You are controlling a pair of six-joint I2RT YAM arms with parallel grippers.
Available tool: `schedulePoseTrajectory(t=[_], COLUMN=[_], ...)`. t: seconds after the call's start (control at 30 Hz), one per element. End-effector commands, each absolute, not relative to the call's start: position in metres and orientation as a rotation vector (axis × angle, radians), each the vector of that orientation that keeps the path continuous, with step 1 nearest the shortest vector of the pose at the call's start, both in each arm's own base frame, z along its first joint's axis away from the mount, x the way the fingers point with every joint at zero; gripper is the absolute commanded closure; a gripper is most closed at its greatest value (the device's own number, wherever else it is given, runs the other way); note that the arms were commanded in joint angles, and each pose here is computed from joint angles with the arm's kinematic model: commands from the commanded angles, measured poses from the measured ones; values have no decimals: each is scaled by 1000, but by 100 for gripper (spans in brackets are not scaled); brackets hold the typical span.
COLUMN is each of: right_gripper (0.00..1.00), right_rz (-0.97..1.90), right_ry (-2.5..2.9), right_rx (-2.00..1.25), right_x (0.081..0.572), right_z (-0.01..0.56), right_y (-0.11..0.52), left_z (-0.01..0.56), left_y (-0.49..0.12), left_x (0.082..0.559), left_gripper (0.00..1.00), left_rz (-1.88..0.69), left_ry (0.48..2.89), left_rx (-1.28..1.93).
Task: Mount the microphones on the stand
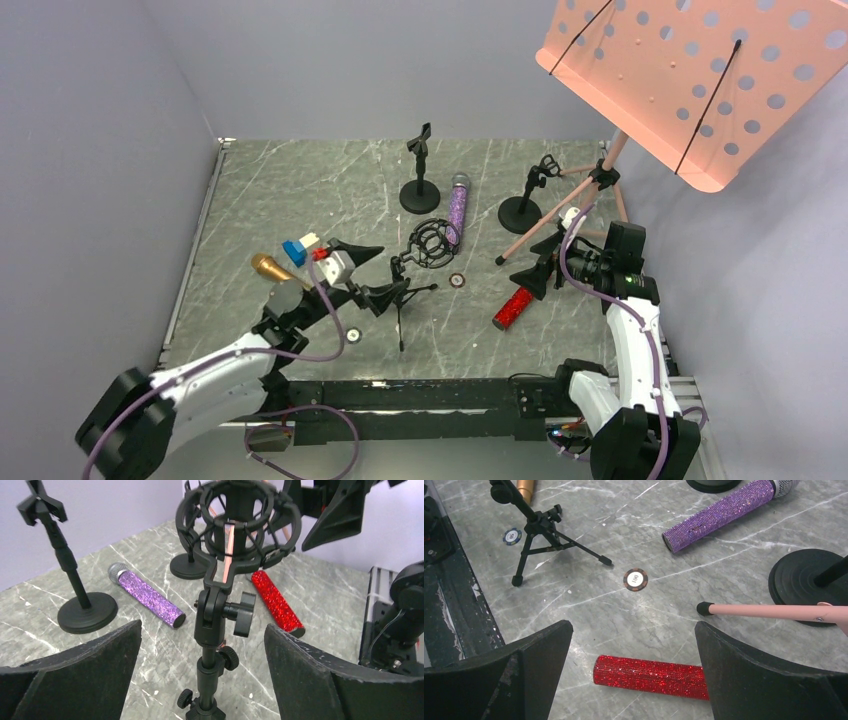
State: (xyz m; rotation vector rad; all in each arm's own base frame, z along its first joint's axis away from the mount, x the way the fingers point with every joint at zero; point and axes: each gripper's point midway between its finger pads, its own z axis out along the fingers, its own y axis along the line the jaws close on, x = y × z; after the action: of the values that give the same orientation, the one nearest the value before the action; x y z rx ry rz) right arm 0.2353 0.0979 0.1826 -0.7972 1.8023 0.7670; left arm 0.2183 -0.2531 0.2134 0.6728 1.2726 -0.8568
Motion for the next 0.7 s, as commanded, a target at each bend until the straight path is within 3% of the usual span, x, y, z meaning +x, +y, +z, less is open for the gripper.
schedulePoseTrajectory(t=[0.0,0.23,0.5,0.67], right_gripper=[0,0,0,0], right_rz=[719,714,829,831], right_ry=[1760,1749,1893,1984], right_rx=[-831,-837,-976,-906], right_x=[241,241,245,282], right_z=[190,190,179,180], right_y=[97,97,140,153], left_z=[223,222,237,229], left_y=[-236,-195,-146,-129], left_x=[212,198,200,222], left_gripper=[1,1,1,1], left_rz=[-862,-871,-591,-599], left_ry=[1342,1512,1721,1826], left_rx=[569,321,281,230])
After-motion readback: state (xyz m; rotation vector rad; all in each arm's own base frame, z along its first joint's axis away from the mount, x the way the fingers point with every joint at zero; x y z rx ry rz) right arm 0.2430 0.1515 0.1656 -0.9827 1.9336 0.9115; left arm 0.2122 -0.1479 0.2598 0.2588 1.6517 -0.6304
